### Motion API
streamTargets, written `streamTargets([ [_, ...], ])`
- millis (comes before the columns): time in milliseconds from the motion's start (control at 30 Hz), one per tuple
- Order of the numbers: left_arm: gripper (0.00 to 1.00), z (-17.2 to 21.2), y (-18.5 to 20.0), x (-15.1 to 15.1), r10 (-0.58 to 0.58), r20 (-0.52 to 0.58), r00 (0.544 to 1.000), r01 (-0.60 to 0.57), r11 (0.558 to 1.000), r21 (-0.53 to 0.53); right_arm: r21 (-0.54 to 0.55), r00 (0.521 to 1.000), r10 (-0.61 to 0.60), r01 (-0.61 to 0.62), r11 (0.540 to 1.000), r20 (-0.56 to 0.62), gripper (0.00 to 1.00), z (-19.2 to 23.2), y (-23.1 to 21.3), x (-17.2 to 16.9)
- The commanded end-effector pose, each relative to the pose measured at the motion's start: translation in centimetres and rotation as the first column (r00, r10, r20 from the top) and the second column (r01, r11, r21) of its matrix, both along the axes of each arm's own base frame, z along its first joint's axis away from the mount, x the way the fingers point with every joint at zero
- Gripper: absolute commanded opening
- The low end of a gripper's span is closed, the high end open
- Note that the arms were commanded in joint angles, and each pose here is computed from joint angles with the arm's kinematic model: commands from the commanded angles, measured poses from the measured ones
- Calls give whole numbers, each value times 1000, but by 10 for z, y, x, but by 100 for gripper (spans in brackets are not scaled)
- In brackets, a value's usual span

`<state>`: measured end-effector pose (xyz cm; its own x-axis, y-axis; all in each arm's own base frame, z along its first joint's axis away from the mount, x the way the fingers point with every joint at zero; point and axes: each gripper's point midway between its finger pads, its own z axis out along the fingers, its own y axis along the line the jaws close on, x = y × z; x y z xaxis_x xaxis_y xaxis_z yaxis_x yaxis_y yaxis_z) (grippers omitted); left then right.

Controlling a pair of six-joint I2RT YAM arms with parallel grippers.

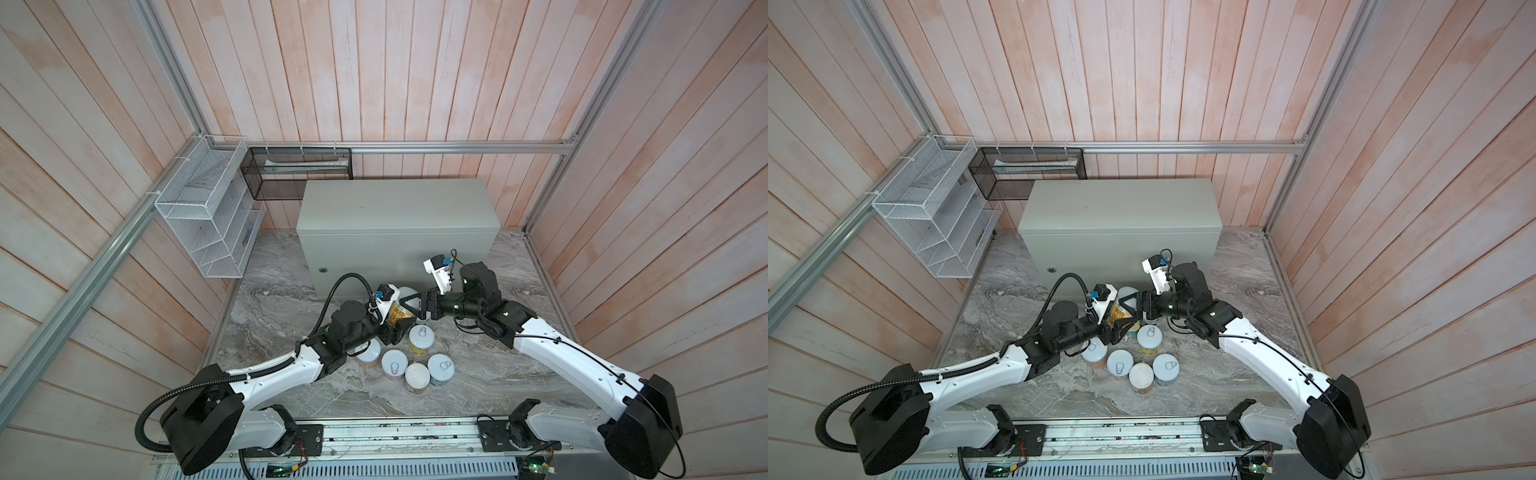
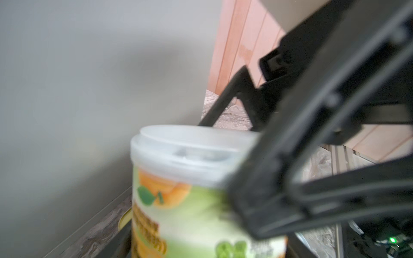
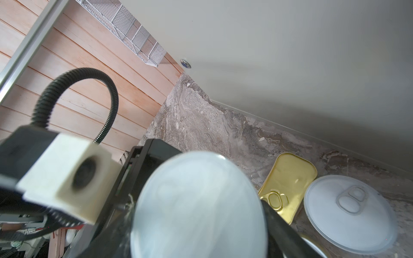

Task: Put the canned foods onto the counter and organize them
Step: 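Lift the peach jar with the left gripper while the right gripper withdraws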

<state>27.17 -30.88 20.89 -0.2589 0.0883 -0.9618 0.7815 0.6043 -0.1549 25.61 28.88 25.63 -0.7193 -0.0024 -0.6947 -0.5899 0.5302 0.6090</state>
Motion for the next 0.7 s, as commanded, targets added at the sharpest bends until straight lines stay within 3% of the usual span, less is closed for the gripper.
streamTargets([
  [0,48,47,11,18,104,59,993,-97,989,-108,27,998,-9,8,1000,55,83,18,-7,-2],
  [300,47,68,17,9,94,59,994,-85,987,-136,33,984,-85,81,996,156,86,34,-25,-2],
  [667,48,110,35,7,167,44,985,-160,979,-129,133,942,-233,205,970,243,89,32,-52,-4],
])
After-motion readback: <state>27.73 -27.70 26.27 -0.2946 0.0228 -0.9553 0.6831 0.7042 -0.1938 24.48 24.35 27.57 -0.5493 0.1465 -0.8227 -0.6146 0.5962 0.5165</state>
